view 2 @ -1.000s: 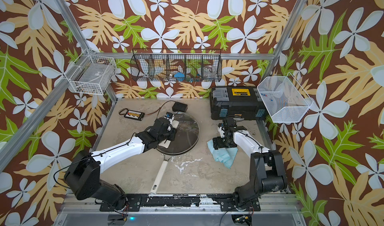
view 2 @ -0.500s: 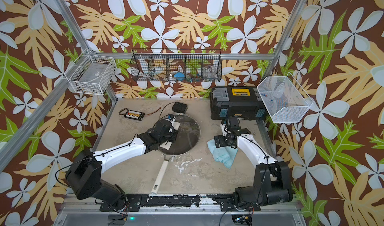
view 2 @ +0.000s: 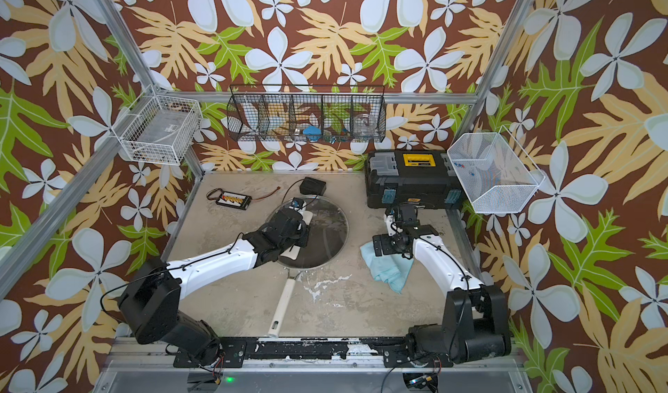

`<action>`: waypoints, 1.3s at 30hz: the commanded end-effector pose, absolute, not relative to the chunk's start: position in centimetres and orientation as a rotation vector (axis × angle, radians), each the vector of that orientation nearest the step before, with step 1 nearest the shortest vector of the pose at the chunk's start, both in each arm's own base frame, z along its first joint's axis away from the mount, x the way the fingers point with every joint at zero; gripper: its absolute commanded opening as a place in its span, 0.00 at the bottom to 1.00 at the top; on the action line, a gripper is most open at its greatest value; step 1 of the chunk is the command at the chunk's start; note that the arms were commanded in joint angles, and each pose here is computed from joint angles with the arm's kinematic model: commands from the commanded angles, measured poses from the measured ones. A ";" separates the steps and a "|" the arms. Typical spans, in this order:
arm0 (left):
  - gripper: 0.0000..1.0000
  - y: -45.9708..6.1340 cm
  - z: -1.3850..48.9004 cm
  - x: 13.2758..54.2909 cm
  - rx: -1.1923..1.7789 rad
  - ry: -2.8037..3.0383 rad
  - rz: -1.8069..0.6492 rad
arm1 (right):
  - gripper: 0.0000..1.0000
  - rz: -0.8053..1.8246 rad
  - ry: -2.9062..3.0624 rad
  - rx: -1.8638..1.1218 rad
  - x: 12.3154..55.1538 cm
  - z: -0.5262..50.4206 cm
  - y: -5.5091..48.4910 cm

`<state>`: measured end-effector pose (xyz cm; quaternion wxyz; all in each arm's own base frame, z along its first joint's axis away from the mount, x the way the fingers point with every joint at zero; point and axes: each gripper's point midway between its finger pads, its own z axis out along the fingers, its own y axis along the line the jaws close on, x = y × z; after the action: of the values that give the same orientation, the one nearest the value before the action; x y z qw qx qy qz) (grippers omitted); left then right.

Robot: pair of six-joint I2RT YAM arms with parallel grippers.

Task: Wipe the pot lid with a cloth
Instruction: Place the pot lid on the cooking pot.

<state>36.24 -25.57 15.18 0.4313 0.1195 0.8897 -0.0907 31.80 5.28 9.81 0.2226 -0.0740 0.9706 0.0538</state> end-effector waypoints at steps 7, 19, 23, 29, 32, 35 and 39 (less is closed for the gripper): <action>0.00 -25.2 16.8 37.3 0.253 2.163 -0.184 | 1.00 0.148 2.665 -0.194 31.9 10.2 5.2; 1.00 -25.6 16.9 37.1 0.269 2.155 -0.216 | 1.00 0.150 2.659 -0.195 31.9 10.4 5.3; 1.00 -25.8 17.9 37.2 0.279 2.123 -0.230 | 1.00 0.150 2.651 -0.195 31.9 10.5 5.3; 1.00 -25.1 22.0 36.7 0.301 1.983 -0.257 | 1.00 0.135 2.607 -0.190 32.1 11.4 5.1; 1.00 -23.6 23.9 36.4 0.287 1.900 -0.294 | 1.00 0.136 2.561 -0.174 32.6 12.2 5.0; 1.00 -20.9 24.6 37.0 0.217 1.877 -0.348 | 1.00 0.160 2.486 -0.132 33.4 12.7 5.1; 1.00 -17.9 24.7 37.3 0.203 1.846 -0.317 | 1.00 0.169 2.376 -0.081 34.7 13.0 5.0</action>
<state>37.24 -17.77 23.49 0.5678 0.0674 0.8123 -0.1151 32.63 5.08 11.47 0.3090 -0.0493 0.9478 0.0621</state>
